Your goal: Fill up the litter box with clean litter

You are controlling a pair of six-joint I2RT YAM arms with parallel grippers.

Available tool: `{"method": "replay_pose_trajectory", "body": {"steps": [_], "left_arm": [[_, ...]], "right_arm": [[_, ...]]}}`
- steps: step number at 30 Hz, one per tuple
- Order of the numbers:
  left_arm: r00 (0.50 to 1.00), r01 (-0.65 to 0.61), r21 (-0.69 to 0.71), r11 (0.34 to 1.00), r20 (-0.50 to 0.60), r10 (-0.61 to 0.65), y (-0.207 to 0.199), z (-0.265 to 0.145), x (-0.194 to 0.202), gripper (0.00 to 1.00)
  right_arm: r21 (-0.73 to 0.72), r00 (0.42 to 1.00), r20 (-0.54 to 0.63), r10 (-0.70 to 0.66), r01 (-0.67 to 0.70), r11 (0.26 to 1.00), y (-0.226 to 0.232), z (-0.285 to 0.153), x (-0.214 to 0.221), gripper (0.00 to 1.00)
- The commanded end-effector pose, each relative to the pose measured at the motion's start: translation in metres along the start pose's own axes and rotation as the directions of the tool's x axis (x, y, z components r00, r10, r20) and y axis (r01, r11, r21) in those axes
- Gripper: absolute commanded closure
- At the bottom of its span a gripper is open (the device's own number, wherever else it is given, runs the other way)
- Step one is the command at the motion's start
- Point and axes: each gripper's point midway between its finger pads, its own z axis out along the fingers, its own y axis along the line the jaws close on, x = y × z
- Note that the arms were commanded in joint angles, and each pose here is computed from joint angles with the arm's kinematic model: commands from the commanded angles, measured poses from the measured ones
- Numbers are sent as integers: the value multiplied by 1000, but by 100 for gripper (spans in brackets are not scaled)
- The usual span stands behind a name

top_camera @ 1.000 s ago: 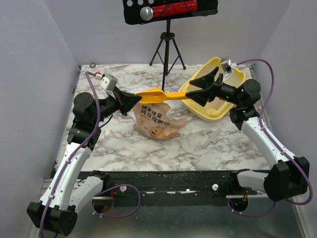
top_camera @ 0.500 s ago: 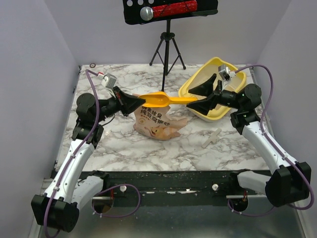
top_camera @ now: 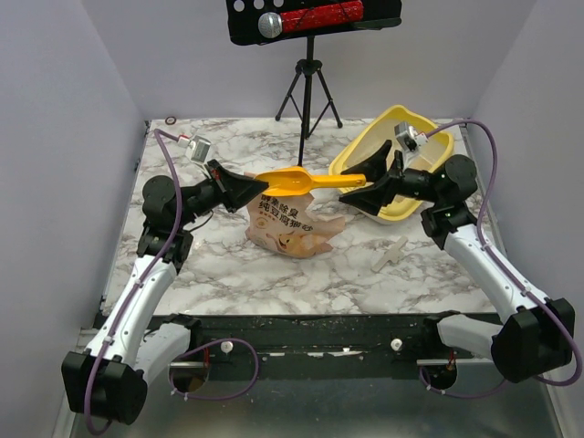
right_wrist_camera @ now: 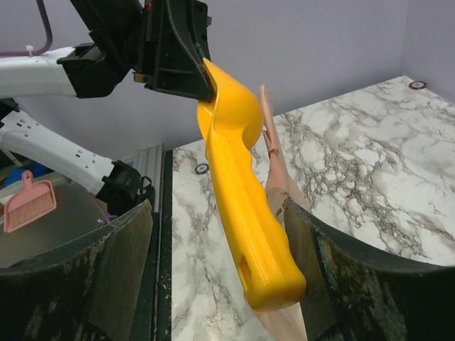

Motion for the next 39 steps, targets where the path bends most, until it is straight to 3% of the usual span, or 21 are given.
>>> {"method": "replay_pose_trajectory", "body": {"steps": [1, 11, 17, 25, 28, 30, 33, 36, 39], "left_arm": [[999, 30, 40, 999, 36, -32, -6, 0, -6, 100], [998, 46, 24, 999, 45, -47, -1, 0, -3, 100], [998, 47, 23, 999, 51, -48, 0, 0, -4, 100], [998, 48, 19, 999, 41, -49, 2, 0, -1, 100], [998, 50, 16, 999, 41, -51, 2, 1, -1, 100], [998, 51, 15, 999, 40, -52, 3, 1, -1, 100], [998, 48, 24, 999, 30, -48, 2, 2, 1, 100], [999, 17, 29, 999, 29, -18, 0, 1, -1, 75], [999, -47, 31, 998, 19, 47, -5, 0, -6, 60]], "right_arm": [[-38, 999, 13, -37, 37, 999, 12, 6, -13, 20], [-71, 999, 17, -35, 36, 997, 17, 13, -16, 37], [-83, 999, 14, -30, 31, 996, 17, 16, -15, 55], [-83, 999, 18, -37, 38, 996, 17, 16, -15, 66], [-87, 999, 15, -38, 39, 995, 18, 16, -14, 81], [-84, 999, 12, -36, 37, 996, 17, 15, -13, 100], [-78, 999, 19, -40, 42, 996, 19, 14, -14, 100], [-72, 998, 31, -55, 57, 996, 25, 11, -18, 100], [-39, 997, 41, -64, 65, 997, 31, 7, -26, 100]]}}
